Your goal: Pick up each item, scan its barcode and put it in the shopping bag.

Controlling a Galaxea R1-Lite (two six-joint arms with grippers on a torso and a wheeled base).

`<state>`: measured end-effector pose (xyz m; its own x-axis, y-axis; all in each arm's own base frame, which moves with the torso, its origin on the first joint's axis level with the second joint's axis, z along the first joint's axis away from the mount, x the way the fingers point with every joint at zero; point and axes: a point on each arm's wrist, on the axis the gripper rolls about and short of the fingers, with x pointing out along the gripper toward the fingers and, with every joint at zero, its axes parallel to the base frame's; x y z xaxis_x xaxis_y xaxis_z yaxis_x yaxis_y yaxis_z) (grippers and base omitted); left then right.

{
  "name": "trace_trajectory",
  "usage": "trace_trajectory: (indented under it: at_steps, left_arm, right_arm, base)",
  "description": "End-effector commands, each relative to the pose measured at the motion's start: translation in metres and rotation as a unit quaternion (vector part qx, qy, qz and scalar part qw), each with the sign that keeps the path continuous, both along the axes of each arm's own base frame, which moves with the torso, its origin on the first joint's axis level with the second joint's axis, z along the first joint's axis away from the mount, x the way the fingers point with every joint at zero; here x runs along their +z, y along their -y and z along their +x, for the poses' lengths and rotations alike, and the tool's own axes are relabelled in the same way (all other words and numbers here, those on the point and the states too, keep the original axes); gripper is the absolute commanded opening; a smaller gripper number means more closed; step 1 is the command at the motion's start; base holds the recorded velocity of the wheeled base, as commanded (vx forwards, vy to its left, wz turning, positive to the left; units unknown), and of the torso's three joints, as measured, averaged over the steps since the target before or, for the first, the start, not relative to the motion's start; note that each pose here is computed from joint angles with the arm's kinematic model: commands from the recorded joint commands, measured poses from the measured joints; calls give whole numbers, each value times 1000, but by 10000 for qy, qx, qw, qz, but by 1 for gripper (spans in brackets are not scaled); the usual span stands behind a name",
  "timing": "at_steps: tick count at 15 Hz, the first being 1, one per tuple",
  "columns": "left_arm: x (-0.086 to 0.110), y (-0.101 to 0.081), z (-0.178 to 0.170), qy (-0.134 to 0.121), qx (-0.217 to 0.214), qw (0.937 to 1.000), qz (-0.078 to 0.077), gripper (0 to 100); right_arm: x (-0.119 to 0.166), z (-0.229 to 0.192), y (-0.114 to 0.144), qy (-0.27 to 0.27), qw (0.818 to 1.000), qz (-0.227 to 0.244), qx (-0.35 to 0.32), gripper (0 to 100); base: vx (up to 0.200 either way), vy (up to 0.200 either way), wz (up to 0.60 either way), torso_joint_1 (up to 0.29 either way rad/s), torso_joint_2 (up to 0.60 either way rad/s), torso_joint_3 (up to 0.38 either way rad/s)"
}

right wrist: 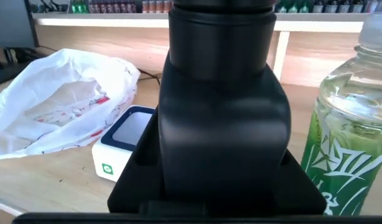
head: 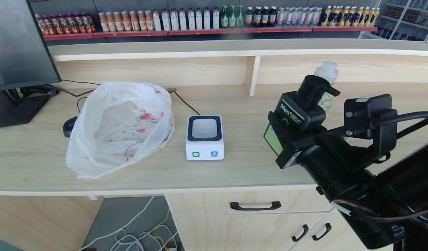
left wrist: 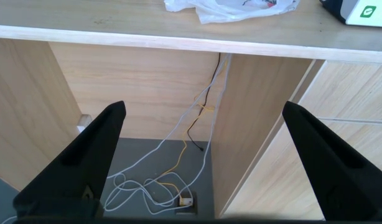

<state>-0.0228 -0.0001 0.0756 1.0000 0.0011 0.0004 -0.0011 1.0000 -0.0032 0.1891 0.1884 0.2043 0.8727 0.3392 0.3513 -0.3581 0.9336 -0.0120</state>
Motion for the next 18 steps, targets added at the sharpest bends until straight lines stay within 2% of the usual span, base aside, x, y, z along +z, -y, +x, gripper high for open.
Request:
trace_trajectory:
  at_steps: [1, 3, 6, 18]
  left_arm:
    - [0, 0, 0, -2, 2, 10000, -7, 100]
    - [0, 0, 0, -2, 2, 10000, -7, 100]
    - [0, 0, 0, 6, 2, 10000, 1, 100]
    - [0, 0, 0, 6, 2, 10000, 16, 100]
  right_arm:
    - [-1, 12, 8, -14, 9998, 37, -207, 0]
    - [3, 17, 6, 56, 9996, 129, -232, 0]
    - [5, 29, 13, 50, 9986, 288, -431, 0]
    - [14, 23, 18, 154, 9981, 430, -423, 0]
  base:
    - [0, 0, 0, 0, 0, 0]
    - [0, 0, 0, 0, 0, 0]
    - [0, 200, 0, 4, -6, 1]
    - [0, 200, 0, 4, 3, 4]
